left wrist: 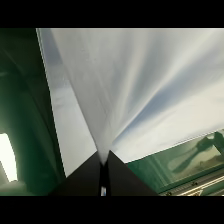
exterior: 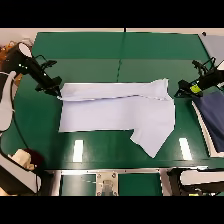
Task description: Fold the shirts.
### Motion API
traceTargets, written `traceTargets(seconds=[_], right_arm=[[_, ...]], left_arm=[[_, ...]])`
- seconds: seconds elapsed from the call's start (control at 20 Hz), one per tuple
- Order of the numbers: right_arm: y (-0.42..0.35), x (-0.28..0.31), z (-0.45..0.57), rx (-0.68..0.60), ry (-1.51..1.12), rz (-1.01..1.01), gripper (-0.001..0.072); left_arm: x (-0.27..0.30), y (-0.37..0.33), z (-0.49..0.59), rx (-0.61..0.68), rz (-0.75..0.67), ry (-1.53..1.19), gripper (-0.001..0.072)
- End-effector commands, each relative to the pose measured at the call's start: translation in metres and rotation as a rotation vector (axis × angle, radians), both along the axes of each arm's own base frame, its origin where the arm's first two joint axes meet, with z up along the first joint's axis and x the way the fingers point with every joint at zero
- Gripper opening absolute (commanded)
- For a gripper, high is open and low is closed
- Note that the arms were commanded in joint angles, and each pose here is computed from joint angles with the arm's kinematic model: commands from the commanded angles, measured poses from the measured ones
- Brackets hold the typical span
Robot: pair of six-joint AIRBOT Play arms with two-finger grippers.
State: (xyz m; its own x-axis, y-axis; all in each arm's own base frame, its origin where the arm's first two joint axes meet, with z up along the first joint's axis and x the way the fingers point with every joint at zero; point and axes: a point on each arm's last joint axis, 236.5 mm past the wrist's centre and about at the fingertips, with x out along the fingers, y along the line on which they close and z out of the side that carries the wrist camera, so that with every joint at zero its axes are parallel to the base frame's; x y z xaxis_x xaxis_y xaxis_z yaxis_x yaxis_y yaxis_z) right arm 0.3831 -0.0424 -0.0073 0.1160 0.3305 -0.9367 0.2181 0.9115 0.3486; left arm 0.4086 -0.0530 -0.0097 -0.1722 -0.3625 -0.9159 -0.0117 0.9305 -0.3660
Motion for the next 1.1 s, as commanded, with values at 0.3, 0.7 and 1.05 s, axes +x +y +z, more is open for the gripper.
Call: traceTargets(seconds=[0.3,0.7,1.05], right_arm=[[0.013,-0.041,-0.010,0.012,0.040,-0.044,0.0280],[0.019,-0.072,-0.010,0.020,0.066,-0.078,0.0018],[0.035,-0.153,-0.054,0.031,0.119,-0.235,0.0019]], left_arm=[[-0.001,0.008,-0.020,0.053,0.026,-0.070,0.0367],[-0.067,0.018,0.000,0.118,0.040,-0.005,0.0019],[-0.141,-0.029,0.000,-0.044,0.357,-0.385,0.0018]])
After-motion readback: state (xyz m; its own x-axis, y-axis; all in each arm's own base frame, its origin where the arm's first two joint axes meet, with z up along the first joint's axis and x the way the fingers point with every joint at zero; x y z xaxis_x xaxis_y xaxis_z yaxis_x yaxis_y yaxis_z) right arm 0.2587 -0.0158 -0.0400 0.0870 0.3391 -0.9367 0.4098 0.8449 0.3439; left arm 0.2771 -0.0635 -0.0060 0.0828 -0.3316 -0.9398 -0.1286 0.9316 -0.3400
